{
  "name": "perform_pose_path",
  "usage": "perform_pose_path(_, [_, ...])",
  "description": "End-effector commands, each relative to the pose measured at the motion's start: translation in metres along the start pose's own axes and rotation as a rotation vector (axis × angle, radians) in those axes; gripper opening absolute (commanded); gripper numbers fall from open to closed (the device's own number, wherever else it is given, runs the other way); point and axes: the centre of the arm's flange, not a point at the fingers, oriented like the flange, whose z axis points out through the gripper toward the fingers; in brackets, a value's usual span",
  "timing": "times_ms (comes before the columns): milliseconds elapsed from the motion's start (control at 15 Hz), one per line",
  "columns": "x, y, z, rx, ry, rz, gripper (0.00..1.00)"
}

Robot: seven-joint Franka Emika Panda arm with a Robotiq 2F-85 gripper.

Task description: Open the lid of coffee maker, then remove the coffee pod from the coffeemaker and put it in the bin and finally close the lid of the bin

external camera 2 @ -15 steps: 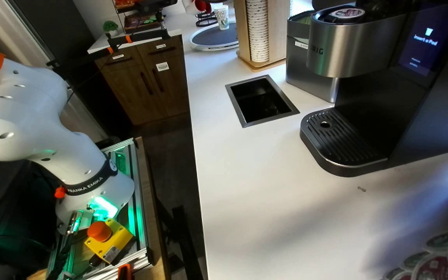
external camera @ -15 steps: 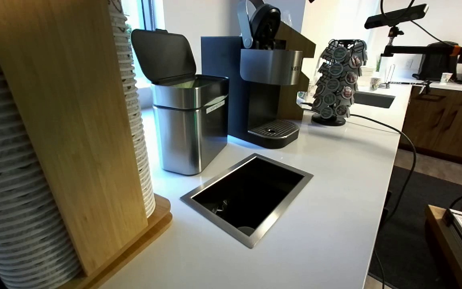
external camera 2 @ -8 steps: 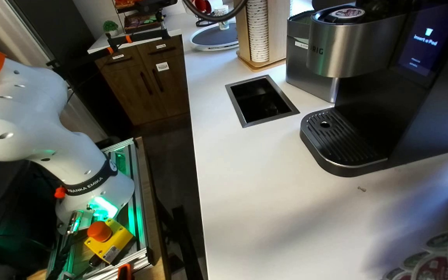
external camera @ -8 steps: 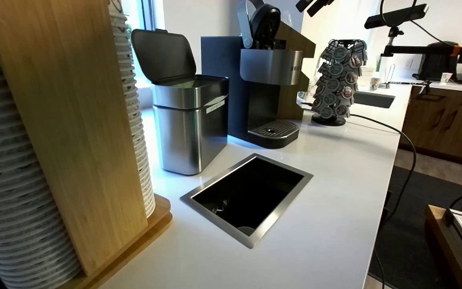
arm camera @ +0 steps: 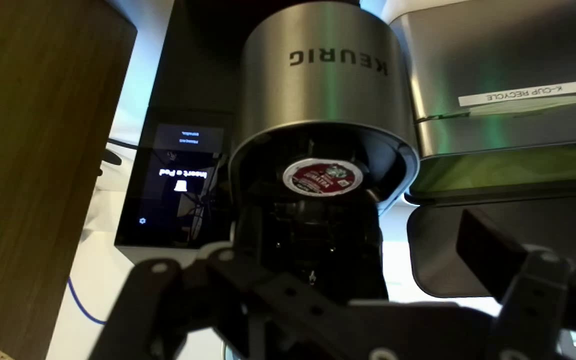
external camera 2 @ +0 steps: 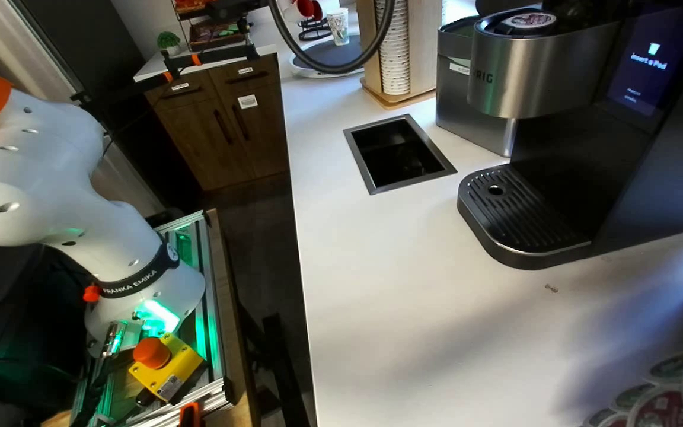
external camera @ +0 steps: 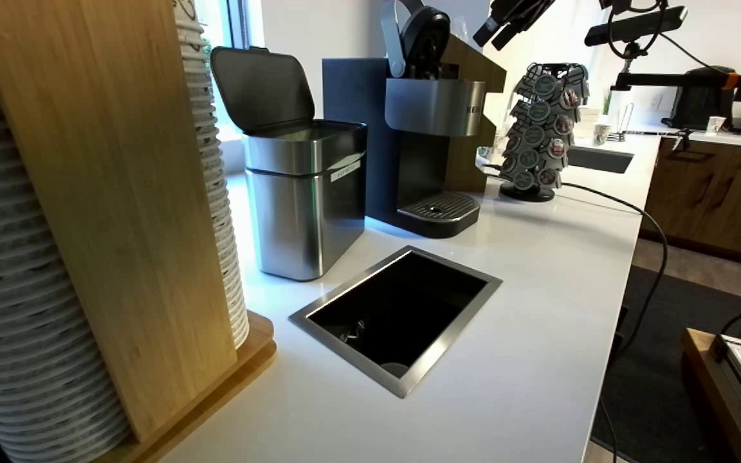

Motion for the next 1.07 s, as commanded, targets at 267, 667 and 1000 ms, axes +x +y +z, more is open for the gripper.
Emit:
perform_pose_path(267, [0.002, 0.005, -0.001, -0.007, -0.001, 0.035, 1.00])
perform_pose_path(667, [0.007, 0.003, 0.019, -0.064, -0.016, 0.011, 1.00])
perform_pose_path(1000, [0.009, 0.003, 0.034, -0.110, -0.029, 0.071, 1.00])
